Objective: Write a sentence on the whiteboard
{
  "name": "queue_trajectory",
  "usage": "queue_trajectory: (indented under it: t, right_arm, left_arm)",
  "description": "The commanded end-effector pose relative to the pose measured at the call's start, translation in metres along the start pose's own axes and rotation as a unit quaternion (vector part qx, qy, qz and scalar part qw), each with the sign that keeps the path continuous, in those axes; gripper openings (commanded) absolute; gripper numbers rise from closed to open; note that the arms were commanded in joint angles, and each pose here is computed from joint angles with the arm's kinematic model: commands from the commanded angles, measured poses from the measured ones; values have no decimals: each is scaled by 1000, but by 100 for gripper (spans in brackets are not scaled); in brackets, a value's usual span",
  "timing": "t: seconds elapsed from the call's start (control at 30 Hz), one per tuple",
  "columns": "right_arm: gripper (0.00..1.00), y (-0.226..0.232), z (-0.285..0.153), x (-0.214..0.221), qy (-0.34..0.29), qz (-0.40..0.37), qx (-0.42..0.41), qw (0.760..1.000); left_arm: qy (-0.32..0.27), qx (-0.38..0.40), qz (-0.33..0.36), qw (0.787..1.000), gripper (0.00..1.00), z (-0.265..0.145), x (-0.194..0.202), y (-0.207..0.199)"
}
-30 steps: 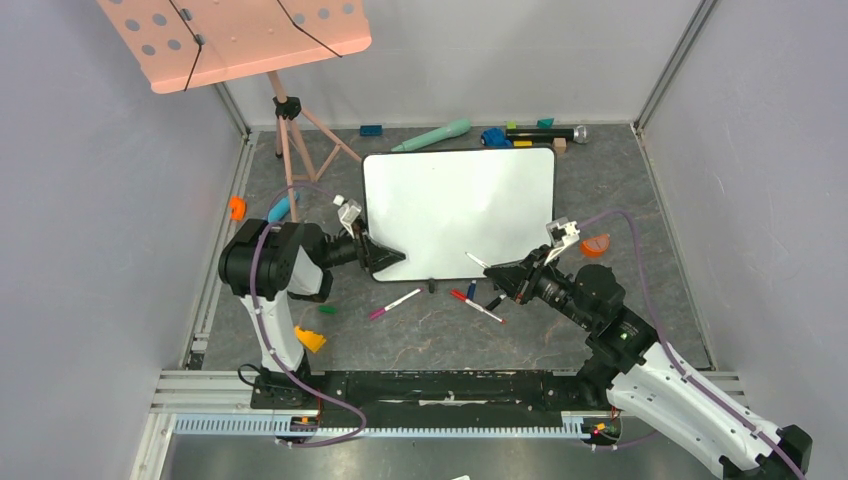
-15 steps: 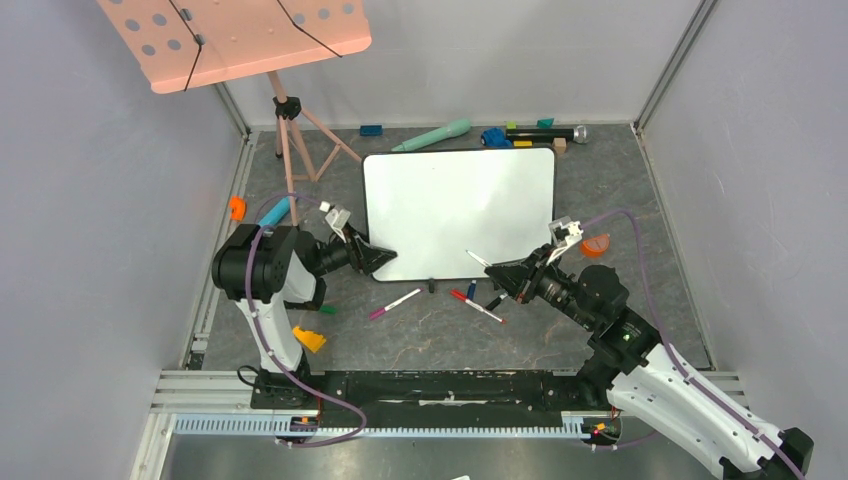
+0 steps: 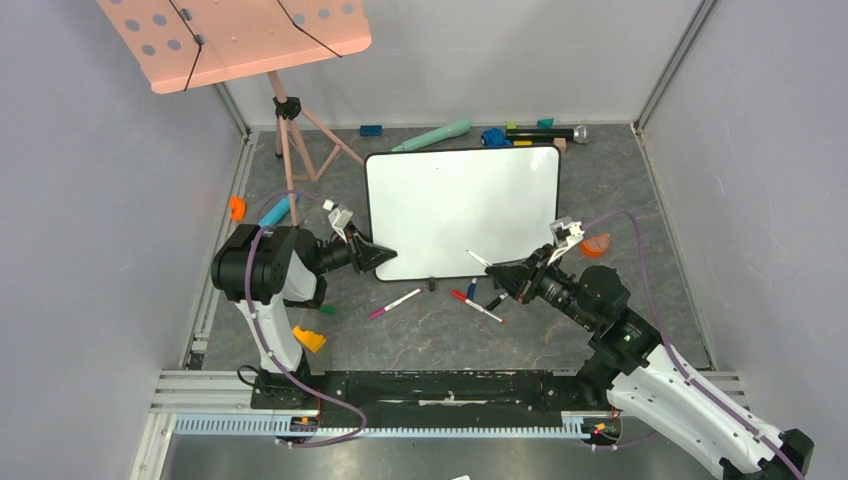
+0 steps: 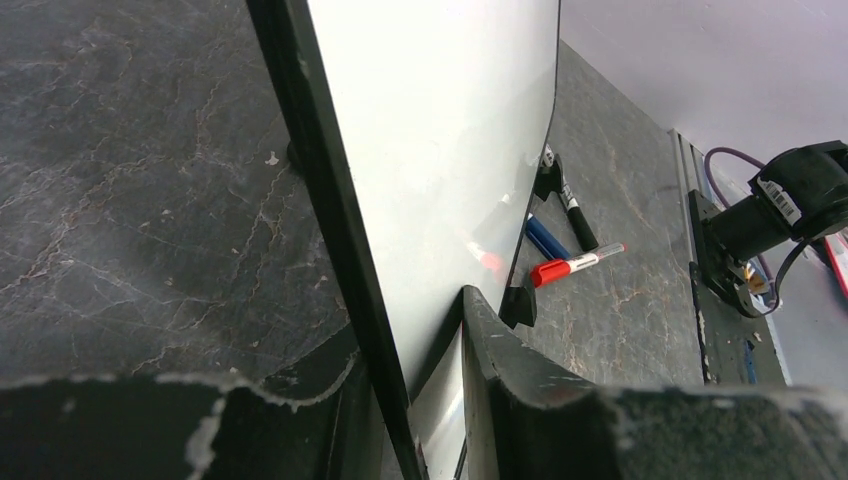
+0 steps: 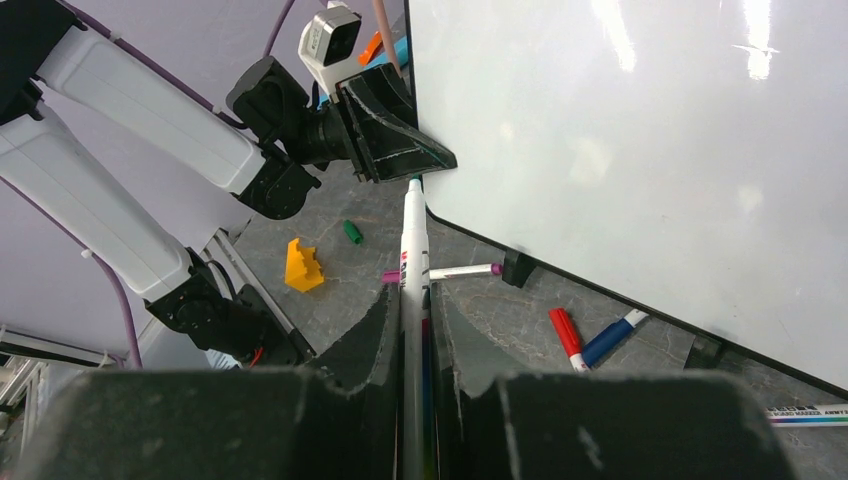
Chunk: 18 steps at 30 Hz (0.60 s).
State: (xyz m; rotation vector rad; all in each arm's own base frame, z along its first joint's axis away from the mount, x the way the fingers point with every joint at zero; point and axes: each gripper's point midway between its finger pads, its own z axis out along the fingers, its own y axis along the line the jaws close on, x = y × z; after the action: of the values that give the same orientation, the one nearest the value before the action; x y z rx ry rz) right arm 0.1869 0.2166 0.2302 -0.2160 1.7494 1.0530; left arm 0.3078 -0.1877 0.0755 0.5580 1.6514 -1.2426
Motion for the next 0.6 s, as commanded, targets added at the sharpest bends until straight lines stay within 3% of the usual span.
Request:
queue_trajectory:
  t: [0.0, 0.07, 0.1, 0.23, 0.57]
  right_arm:
    - [0, 14, -2, -24, -33, -14, -19, 999]
    - [0, 14, -2, -24, -33, -14, -19, 999]
    - [0, 14, -2, -24, -33, -14, -17, 999]
    - [0, 14, -1, -24, -32, -14, -19, 999]
    - [0, 16, 0, -26, -32, -13, -20, 999]
  left_arm:
    - [-29, -20, 66, 997, 22, 0, -16, 9]
    - [-32, -30, 59, 997, 5, 1, -16, 12]
    - [-33, -35, 55, 997, 2, 1, -16, 13]
    - [-33, -28, 58, 997, 2, 7, -17, 17]
    - [-77, -117, 31, 990, 2, 1, -30, 31]
